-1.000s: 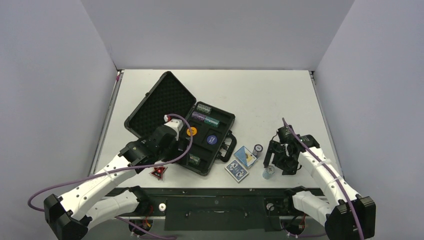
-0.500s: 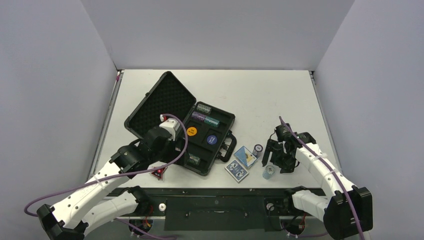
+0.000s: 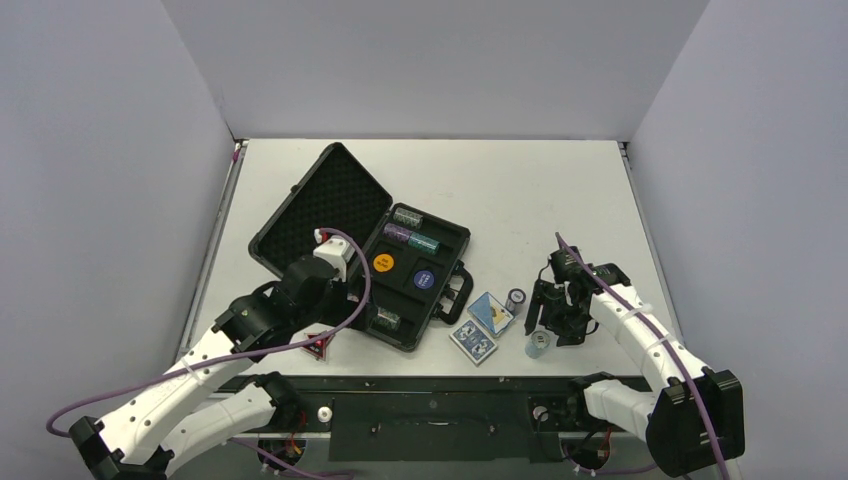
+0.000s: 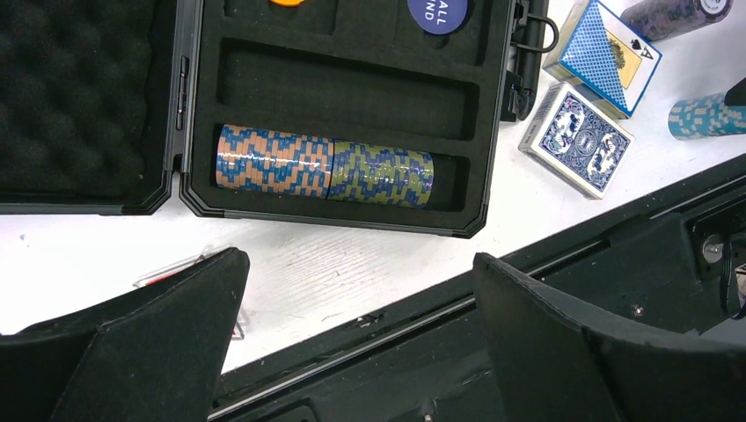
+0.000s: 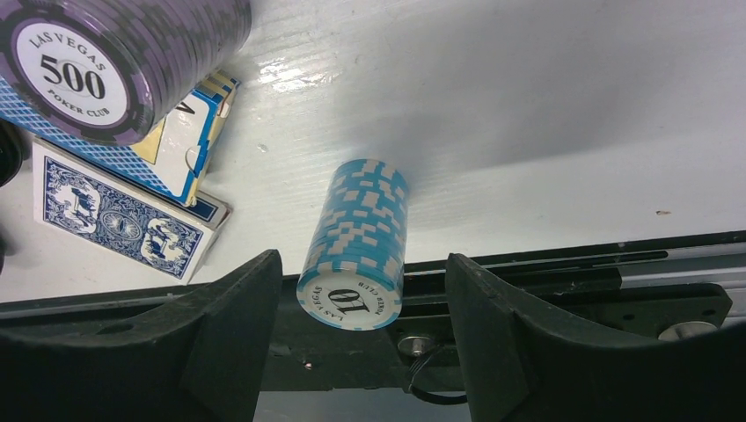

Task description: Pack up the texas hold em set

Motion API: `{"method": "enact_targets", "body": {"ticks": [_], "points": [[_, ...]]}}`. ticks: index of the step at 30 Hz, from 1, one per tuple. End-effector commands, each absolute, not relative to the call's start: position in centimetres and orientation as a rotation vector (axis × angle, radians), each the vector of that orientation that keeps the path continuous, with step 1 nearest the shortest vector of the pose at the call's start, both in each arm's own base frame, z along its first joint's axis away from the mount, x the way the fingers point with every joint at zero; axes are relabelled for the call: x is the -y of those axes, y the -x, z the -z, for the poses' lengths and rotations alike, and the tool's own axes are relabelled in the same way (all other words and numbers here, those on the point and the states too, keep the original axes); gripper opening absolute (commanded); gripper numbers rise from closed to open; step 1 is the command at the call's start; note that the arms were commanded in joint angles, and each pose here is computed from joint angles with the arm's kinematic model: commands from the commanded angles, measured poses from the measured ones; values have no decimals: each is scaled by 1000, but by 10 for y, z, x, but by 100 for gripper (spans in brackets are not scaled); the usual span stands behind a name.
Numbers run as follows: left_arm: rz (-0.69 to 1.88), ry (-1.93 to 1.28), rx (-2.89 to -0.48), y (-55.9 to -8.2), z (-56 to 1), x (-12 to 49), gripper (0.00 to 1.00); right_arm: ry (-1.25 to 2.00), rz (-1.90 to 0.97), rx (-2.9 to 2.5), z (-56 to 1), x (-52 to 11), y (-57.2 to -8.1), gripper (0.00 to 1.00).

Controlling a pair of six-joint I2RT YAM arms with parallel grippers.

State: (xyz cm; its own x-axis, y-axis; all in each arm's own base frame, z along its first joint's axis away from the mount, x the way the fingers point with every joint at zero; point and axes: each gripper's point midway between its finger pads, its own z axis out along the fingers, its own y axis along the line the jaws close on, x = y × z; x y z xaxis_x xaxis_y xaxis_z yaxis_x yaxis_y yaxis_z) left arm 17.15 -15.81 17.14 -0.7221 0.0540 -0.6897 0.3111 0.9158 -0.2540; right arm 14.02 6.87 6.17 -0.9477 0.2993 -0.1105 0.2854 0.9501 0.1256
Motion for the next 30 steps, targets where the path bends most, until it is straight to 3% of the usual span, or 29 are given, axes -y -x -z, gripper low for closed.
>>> {"method": "enact_targets", "body": {"ticks": [1, 23, 30], "points": [[491, -253, -2275, -179, -185, 163, 100, -423, -178, -2961, -61, -71, -142, 64], [481, -242, -2229, -184, -185, 160, 98, -418, -141, -2986, -57, -73, -141, 57], [487, -241, -2222, -184, -187, 160, 98, -410, -144, -2989, -56, -75, -138, 49]]}}
